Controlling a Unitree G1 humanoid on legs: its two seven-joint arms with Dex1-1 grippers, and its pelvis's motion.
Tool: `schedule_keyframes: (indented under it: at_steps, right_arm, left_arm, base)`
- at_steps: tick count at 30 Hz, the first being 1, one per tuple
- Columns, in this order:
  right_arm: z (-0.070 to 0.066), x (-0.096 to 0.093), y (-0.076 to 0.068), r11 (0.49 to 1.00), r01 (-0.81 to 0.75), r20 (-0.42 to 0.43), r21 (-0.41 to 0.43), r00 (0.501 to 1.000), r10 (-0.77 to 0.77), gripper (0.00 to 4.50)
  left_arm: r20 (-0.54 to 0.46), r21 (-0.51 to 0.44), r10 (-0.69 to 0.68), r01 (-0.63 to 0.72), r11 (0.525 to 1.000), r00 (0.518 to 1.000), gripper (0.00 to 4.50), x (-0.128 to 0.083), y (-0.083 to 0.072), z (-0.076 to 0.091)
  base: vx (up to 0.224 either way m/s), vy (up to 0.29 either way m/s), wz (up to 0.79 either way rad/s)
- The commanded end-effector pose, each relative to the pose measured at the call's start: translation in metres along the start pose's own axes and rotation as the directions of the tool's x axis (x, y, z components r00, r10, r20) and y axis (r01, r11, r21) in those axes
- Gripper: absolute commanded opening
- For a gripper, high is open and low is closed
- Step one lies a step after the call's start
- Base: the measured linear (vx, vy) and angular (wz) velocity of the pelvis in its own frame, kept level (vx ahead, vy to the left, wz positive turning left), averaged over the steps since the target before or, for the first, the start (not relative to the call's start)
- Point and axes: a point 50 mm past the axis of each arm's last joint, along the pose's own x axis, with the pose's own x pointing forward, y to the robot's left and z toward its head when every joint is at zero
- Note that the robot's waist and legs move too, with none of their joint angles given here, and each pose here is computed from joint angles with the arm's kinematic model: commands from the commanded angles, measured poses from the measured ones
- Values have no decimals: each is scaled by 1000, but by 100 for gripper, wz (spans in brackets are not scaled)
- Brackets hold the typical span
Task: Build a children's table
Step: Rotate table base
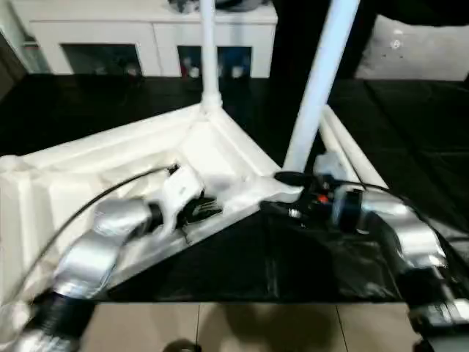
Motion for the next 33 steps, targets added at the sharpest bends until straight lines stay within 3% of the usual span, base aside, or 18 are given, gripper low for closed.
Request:
schedule_keyframes:
  at_steps: [1, 9, 12, 13, 15, 19, 22, 26, 27, 29, 33]
  right_arm:
    - [3, -1, -7, 999, 24, -13, -30, 1000, -25, 450]
    - [17, -16, -53, 947, 310, -10, -87, 950, -312, 450]
    - [22, -17, -64, 900, 427, 17, -88, 904, -428, 450]
    - [22, -16, -72, 835, 543, 25, -89, 839, -544, 450]
    - [18, -12, -74, 806, 586, 27, -79, 810, -586, 450]
    - [11, -2, -69, 810, 578, 24, -94, 815, -579, 450]
    - [-1, 18, -53, 865, 497, 18, -70, 867, -497, 450]
    - [-16, 36, -34, 917, 398, -10, -37, 917, -398, 450]
    - [-25, 41, -25, 933, 358, -52, -35, 932, -360, 450]
    - [-29, 42, -21, 937, 345, -70, -45, 935, -348, 450]
    - [-40, 46, -8, 946, 322, -92, -31, 942, -323, 450]
  left_arm:
    - [0, 0, -45, 45, 999, 999, 146, -4, -8, 3]
    - [-19, -15, -52, 52, 999, 998, 221, -15, -13, 4]
    - [-25, -10, -42, 42, 999, 999, 241, -16, -11, 4]
    - [-27, -1, -17, 17, 1000, 999, 251, -17, -9, 5]
    - [-29, 9, 28, -28, 1000, 999, 268, -17, -4, 6]
    - [-32, 16, 110, -109, 994, 993, 296, -17, 5, 6]
    - [-74, 8, 243, -243, 970, 967, 315, -23, 22, 3]
    - [-141, -9, 317, -321, 947, 938, 315, -36, 32, -4]
    - [-184, -19, 350, -360, 933, 918, 315, -46, 39, -8]
    - [-204, -22, 365, -377, 926, 908, 288, -51, 42, -11]
    - [-331, 41, 479, -495, 868, 813, 264, -79, 61, -25]
  base:
    - [0, 0, 0]
    - [0, 0, 0]
    - [0, 0, 0]
    - [0, 0, 0]
    - [0, 0, 0]
    - [0, 0, 0]
    - [0, 0, 0]
    - [0, 0, 0]
    - [0, 0, 0]
    - [0, 0, 0]
    - [0, 0, 0]
